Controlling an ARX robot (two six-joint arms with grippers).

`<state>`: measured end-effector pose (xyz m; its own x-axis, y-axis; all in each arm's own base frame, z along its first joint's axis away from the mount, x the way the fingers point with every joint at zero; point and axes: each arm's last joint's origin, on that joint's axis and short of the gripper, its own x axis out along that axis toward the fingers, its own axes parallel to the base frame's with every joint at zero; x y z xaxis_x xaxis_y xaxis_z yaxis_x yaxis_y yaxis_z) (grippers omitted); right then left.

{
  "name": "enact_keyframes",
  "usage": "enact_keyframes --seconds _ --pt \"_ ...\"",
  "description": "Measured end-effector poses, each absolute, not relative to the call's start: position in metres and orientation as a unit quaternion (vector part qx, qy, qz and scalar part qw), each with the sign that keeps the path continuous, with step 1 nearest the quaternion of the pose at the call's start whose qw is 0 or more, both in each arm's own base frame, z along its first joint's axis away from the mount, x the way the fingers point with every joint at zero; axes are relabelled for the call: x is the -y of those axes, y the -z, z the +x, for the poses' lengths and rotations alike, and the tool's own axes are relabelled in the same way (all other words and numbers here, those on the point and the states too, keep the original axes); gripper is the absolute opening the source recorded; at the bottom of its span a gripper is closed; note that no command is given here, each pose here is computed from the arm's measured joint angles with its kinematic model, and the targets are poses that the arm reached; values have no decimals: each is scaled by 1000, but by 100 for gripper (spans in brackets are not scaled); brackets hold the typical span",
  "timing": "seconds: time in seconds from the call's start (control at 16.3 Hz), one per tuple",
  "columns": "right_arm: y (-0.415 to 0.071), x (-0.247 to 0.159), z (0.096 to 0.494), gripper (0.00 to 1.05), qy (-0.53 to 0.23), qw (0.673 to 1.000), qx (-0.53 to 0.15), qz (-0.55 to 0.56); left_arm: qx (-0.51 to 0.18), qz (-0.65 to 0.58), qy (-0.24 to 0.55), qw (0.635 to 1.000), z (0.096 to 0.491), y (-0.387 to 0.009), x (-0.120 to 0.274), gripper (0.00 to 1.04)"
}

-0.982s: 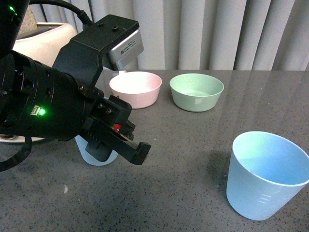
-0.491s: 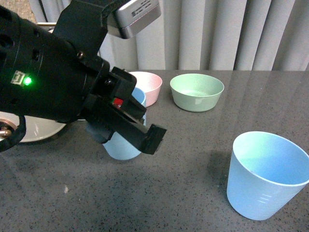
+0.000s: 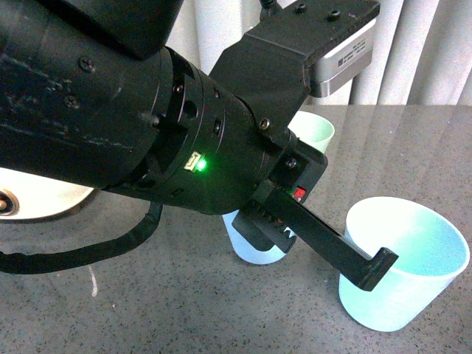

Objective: Stack blue cups with both arms

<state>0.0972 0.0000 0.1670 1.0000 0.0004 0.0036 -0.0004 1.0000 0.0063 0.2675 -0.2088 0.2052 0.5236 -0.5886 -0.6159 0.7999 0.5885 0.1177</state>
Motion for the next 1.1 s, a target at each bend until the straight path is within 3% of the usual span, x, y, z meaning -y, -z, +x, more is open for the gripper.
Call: enact_keyframes --seconds 0.49,0.55,0.68,0.74,1.1 --pt "-167 0 97 98 0 1000 2 3 -273 211 419 840 267 -197 214 2" --pt "-167 0 97 98 0 1000 2 3 -277 208 422 838 266 -196 214 22" --pt "-167 0 97 98 0 1000 2 3 -266 177 425 847 266 -215 207 99" --pt "-167 0 97 98 0 1000 2 3 -247 159 423 857 269 -233 198 98" --pt "-167 0 97 98 0 1000 2 3 -240 154 417 863 270 -239 193 98"
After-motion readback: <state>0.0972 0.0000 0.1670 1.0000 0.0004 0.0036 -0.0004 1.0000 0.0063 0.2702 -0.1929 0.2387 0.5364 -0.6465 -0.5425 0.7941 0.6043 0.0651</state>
